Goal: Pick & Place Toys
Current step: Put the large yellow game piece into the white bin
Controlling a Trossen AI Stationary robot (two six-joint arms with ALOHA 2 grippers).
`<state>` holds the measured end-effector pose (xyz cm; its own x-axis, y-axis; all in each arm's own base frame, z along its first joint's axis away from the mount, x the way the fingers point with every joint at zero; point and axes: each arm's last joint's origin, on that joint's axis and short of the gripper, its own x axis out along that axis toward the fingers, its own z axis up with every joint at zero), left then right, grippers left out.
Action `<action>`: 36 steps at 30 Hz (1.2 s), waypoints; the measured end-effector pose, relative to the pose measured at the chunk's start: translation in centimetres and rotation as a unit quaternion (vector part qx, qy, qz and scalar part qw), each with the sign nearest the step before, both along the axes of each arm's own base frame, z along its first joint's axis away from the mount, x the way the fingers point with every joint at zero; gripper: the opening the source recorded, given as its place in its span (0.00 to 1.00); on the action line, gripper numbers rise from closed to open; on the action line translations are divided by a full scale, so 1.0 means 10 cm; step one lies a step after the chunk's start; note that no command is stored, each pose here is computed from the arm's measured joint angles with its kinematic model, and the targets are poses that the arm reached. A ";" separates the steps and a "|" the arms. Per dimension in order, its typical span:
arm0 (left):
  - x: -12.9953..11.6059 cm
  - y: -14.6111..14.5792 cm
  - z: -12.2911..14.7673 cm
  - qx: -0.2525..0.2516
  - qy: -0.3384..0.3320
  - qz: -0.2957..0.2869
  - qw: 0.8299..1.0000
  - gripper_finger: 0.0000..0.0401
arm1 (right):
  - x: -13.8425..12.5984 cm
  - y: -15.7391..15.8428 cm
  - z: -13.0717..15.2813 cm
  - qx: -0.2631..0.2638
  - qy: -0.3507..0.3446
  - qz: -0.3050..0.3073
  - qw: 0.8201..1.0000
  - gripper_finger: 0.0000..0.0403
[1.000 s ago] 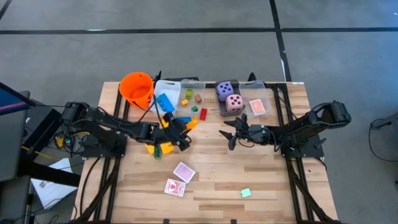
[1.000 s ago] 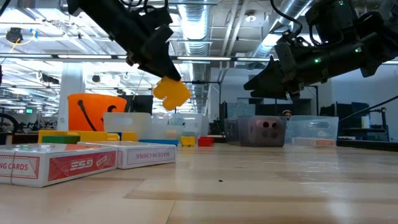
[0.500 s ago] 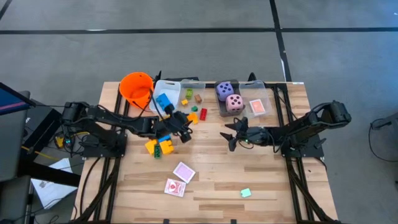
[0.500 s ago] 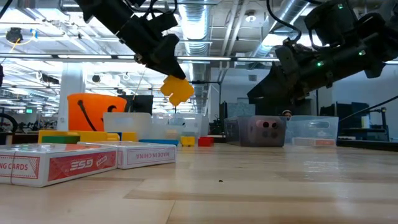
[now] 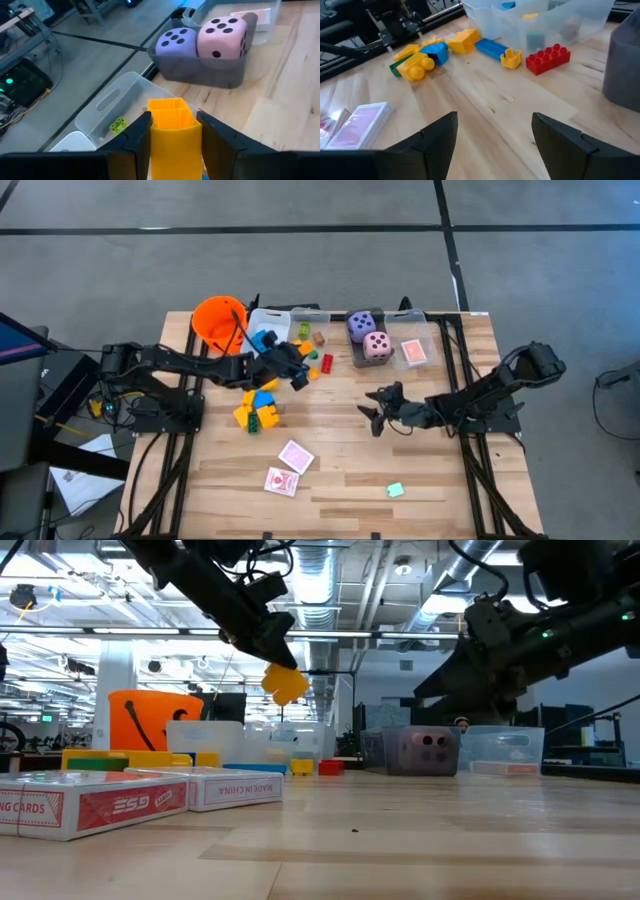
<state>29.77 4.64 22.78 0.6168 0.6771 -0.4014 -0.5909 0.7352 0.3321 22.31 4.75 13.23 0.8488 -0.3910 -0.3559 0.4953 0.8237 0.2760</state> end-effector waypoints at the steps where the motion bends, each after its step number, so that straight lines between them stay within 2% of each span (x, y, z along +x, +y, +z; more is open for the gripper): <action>1: 0.00 0.01 0.00 -0.001 0.000 0.001 1.000 0.31 | -0.01 0.02 0.00 0.000 0.000 -0.002 1.000 0.62; 12: 0.00 0.04 -0.01 -0.016 -0.002 -0.018 1.000 0.31 | -0.06 0.14 0.00 -0.013 -0.006 -0.011 1.000 0.62; 36: 0.00 0.03 -0.01 -0.017 -0.001 -0.020 1.000 0.31 | -0.06 0.14 0.00 -0.015 -0.006 -0.013 1.000 0.62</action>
<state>29.80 4.99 22.71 0.6443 0.6374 -0.4227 -0.5610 0.7695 0.3052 21.74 6.14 13.22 0.8427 -0.4227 -0.3334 0.5127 0.8191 0.2575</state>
